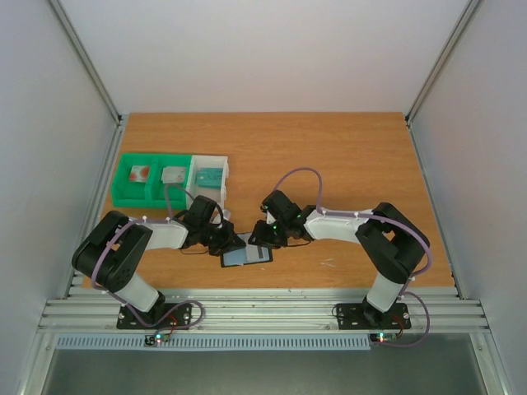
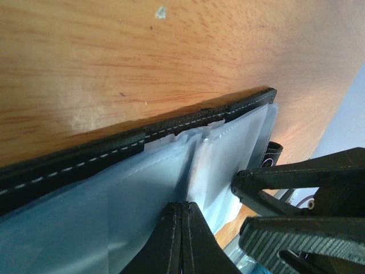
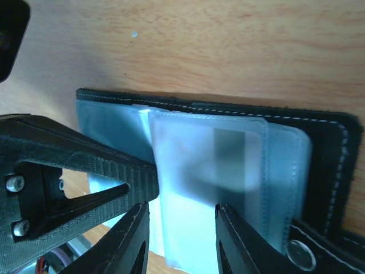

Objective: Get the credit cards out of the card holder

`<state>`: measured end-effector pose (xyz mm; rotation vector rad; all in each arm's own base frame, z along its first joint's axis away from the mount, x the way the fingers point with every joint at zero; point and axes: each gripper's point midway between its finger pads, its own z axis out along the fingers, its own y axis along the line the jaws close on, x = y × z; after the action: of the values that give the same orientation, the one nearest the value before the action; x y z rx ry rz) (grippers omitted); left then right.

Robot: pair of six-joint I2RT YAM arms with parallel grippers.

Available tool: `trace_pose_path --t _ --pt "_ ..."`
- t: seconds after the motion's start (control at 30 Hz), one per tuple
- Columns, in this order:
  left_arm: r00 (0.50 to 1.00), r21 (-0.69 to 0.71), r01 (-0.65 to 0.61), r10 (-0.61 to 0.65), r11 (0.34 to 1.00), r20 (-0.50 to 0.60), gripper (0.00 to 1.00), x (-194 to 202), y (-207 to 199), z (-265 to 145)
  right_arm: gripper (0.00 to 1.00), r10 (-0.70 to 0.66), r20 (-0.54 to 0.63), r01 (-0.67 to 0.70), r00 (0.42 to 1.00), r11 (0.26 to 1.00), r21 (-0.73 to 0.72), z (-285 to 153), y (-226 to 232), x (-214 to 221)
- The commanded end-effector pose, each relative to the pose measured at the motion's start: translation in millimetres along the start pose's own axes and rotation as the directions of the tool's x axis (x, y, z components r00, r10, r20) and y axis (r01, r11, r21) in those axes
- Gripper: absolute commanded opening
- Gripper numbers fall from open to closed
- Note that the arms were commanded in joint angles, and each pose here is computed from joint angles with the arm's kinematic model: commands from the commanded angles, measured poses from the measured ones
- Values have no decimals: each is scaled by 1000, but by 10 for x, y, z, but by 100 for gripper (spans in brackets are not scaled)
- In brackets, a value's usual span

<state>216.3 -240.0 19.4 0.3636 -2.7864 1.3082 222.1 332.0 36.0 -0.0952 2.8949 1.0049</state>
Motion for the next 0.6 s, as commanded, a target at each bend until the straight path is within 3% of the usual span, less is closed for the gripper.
trace_pose_path --t 0.0,0.33,0.57 --pt "1000 -15 -11 11 1000 17 1 -19 46 7 34 8 19 -7 1000 995 -96 -86 167 -56" --pt "999 -27 -25 26 999 21 1 -21 43 -15 34 -48 84 38 995 991 126 -171 -197 -165" --pt "1000 -30 -23 23 999 19 1 -13 59 -11 34 -32 36 25 999 986 164 -5 -338 -119"
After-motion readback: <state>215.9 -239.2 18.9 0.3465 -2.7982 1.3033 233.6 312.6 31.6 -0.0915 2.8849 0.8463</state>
